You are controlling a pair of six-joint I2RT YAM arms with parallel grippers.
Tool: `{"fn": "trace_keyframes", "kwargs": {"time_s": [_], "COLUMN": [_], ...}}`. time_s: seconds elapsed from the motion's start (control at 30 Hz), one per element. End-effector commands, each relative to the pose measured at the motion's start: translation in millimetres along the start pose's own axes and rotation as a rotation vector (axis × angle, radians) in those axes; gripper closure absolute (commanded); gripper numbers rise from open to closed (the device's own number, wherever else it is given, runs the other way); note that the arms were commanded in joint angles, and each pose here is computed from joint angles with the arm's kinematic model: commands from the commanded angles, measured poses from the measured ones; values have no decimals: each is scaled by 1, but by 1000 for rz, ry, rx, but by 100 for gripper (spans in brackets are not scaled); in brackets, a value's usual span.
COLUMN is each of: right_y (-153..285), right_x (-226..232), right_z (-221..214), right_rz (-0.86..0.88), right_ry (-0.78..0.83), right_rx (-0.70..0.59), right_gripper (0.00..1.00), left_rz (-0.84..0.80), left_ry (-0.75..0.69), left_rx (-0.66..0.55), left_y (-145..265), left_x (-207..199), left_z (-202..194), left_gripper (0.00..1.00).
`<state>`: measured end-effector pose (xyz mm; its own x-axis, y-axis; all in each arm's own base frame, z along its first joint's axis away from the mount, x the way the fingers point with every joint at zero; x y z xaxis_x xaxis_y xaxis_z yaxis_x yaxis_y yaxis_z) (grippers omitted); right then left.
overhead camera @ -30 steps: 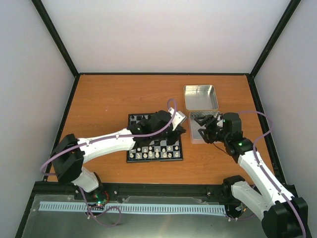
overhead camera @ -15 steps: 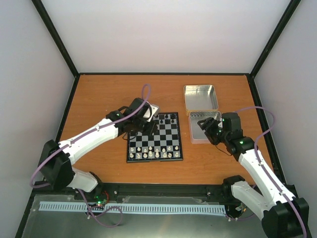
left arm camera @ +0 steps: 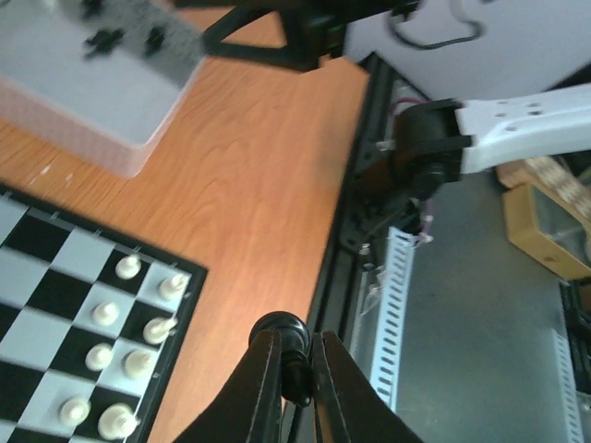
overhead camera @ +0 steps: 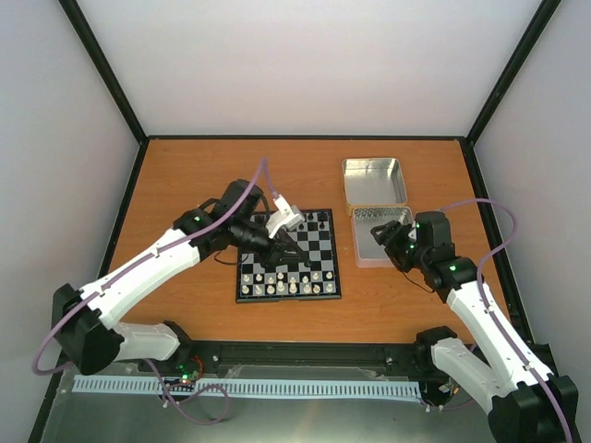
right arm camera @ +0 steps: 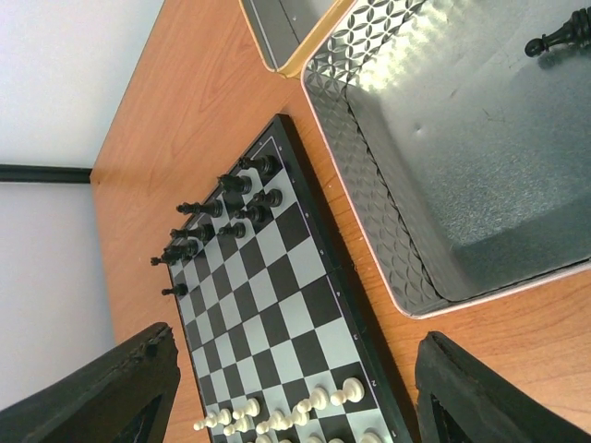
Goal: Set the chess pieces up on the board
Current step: Place the chess piece on the chessboard.
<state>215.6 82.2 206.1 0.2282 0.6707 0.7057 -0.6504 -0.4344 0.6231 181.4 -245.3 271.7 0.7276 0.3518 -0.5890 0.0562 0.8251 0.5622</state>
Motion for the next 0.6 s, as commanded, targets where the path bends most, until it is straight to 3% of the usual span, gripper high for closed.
{"fn": "trace_keyframes", "kwargs": {"time_s": [0.0,0.37,0.5,0.57], "right_y": [8,5,5,5], "right_x": [5,3,3,1], "right_z": [6,5,6,6], "right_rz": [3,-7,-13,-22], "right_ry": [20,15,19,22], "right_rx": [-37,-32,-37,-39], "right_gripper": [30,30,30,29], "left_rz": [-195,-265,-160,9], "left_ry": [-212,-249,-212,-161], "left_rx": [-76,-44,-58,-97], "left_y": [17,12,8,6], "left_x": [-32,-32,-20,-3], "left_z": [3,-9,-1,10], "left_gripper": [99,98,97,97]}}
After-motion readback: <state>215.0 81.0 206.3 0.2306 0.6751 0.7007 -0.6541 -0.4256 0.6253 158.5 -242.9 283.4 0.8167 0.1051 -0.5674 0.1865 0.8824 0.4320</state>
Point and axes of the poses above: each gripper's point midway between its finger pads, its own y axis back along the fingers, its own x axis along the line the jaws close on, z = x × y, the point moved 7 cm from there along y, back along the fingers, and after that the axes turned 7 degrees about y, right-handed, at the moved point
